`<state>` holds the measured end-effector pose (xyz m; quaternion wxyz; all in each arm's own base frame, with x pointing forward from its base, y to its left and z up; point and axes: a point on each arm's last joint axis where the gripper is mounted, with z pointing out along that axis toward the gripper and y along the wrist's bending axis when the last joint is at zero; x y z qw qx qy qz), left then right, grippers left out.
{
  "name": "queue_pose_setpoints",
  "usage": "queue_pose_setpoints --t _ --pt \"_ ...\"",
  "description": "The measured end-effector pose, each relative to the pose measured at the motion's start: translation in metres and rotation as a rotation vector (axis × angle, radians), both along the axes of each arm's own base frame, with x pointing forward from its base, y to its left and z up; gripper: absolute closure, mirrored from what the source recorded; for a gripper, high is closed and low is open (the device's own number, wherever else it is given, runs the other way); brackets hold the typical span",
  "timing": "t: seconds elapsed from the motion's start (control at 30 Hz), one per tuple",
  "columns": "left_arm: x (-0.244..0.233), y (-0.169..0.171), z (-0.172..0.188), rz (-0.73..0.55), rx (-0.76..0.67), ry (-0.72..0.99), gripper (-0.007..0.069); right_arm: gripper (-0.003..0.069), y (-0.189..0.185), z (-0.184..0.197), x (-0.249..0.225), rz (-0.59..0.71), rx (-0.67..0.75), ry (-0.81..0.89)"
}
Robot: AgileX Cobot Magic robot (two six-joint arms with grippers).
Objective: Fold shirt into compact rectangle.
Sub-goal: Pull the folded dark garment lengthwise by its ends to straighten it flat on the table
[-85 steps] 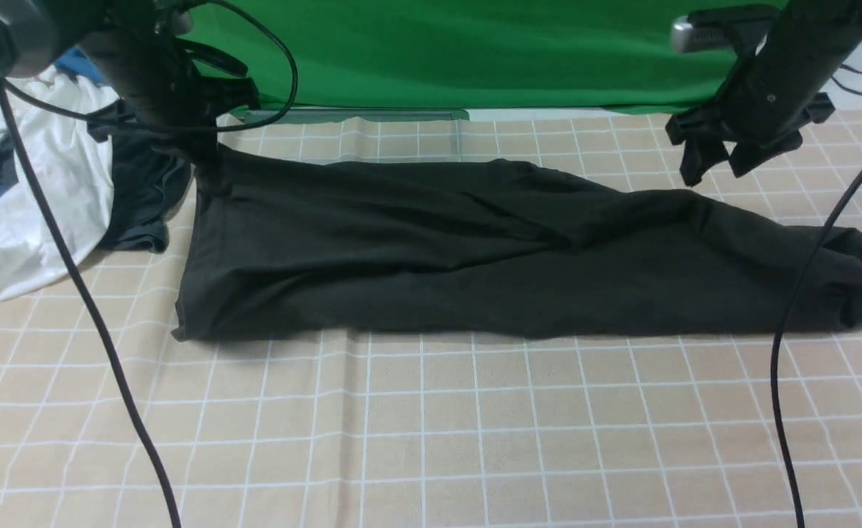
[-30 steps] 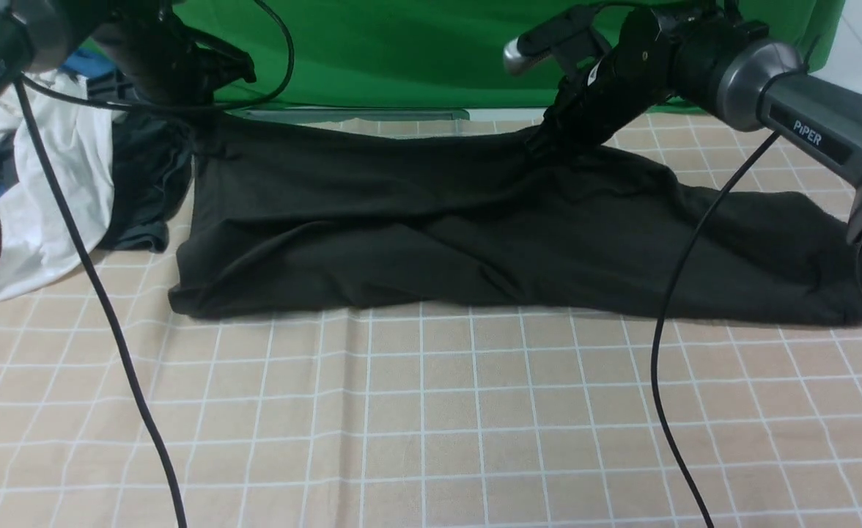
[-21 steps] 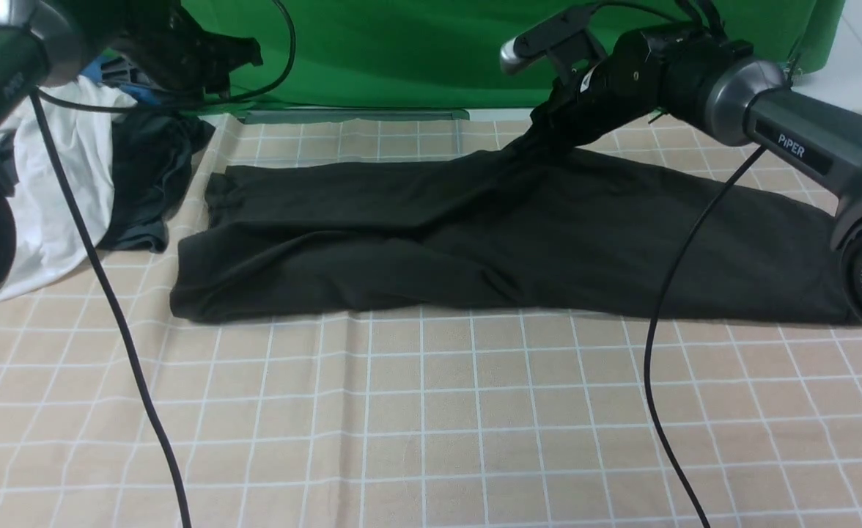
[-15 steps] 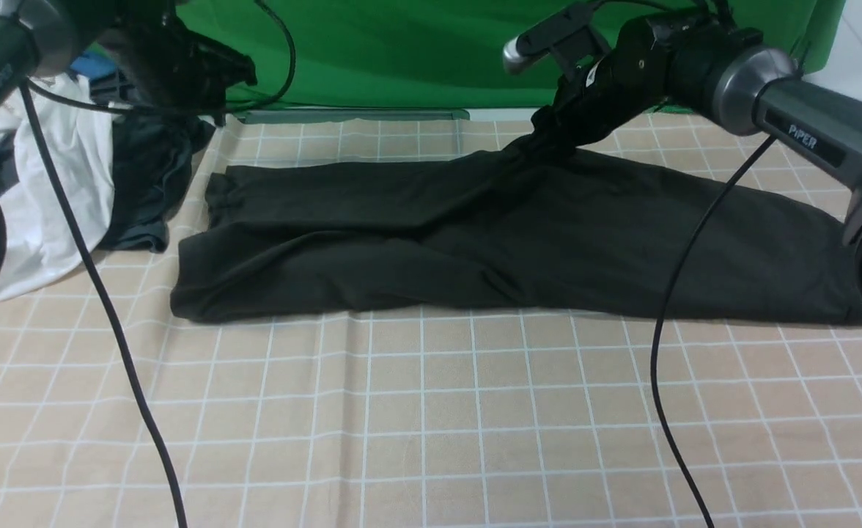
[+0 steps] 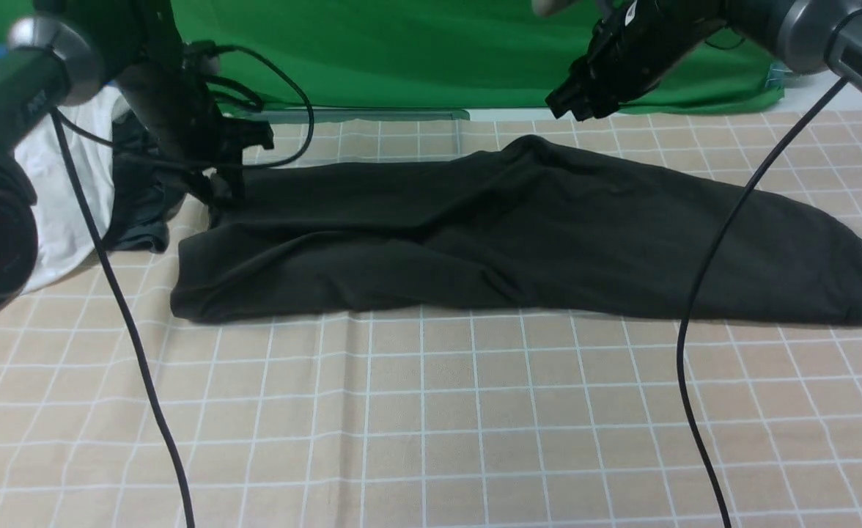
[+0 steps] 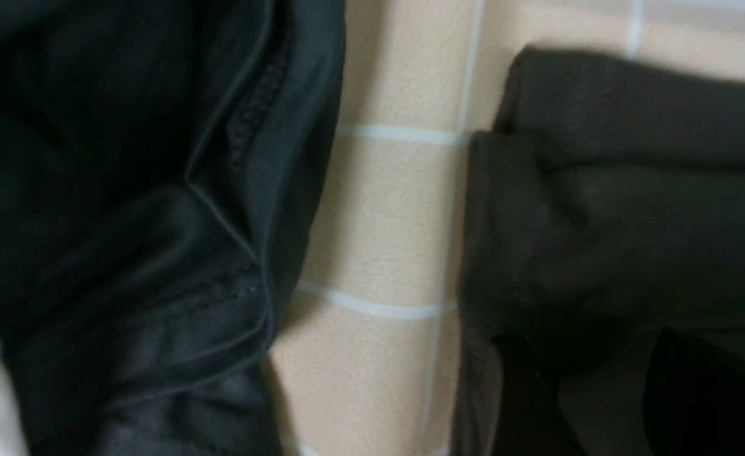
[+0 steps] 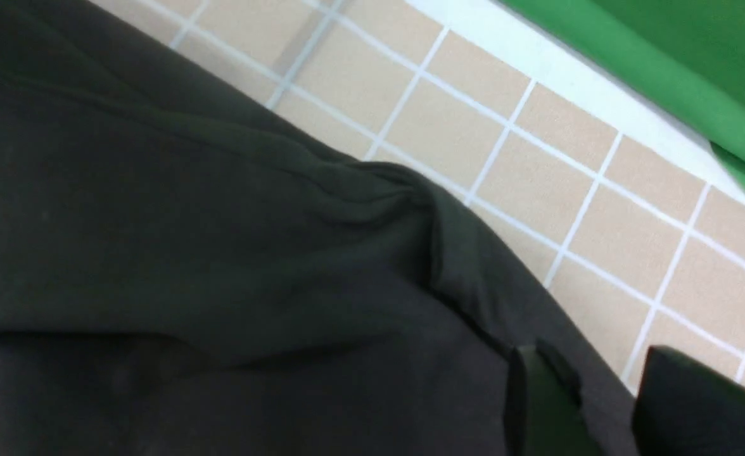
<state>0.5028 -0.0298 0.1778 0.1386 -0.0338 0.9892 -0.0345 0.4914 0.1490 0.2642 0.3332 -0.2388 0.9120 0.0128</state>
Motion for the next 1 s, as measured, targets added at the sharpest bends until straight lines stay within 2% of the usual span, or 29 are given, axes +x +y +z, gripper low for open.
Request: queue_pose_setpoints --t 0.33,0.4,0.57,0.67,0.8,1.0 --pt "0.006 0.001 -0.006 0.000 0.012 -0.050 0.0368 0.0403 0.000 0.000 0.000 -0.001 0.001 -0.001" --pt "0.007 0.002 -0.006 -0.004 0.021 -0.053 0.0403 0.0405 0.000 0.000 0.000 -0.001 0.006 0.001" --pt "0.007 0.003 -0.018 -0.036 0.050 -0.023 0.0566 0.0407 0.000 0.000 0.000 -0.001 0.001 -0.001" --pt "0.007 0.003 -0.016 -0.049 0.054 -0.024 0.0601 0.0407 0.000 0.000 0.000 -0.001 0.001 -0.001" --pt "0.010 0.003 -0.002 -0.052 0.053 -0.052 0.0608 0.0407 0.000 0.000 0.000 -0.001 0.001 -0.001" --pt "0.015 0.003 0.047 -0.053 0.060 -0.165 0.0608 0.0407 0.000 0.000 0.000 -0.002 0.008 0.001"
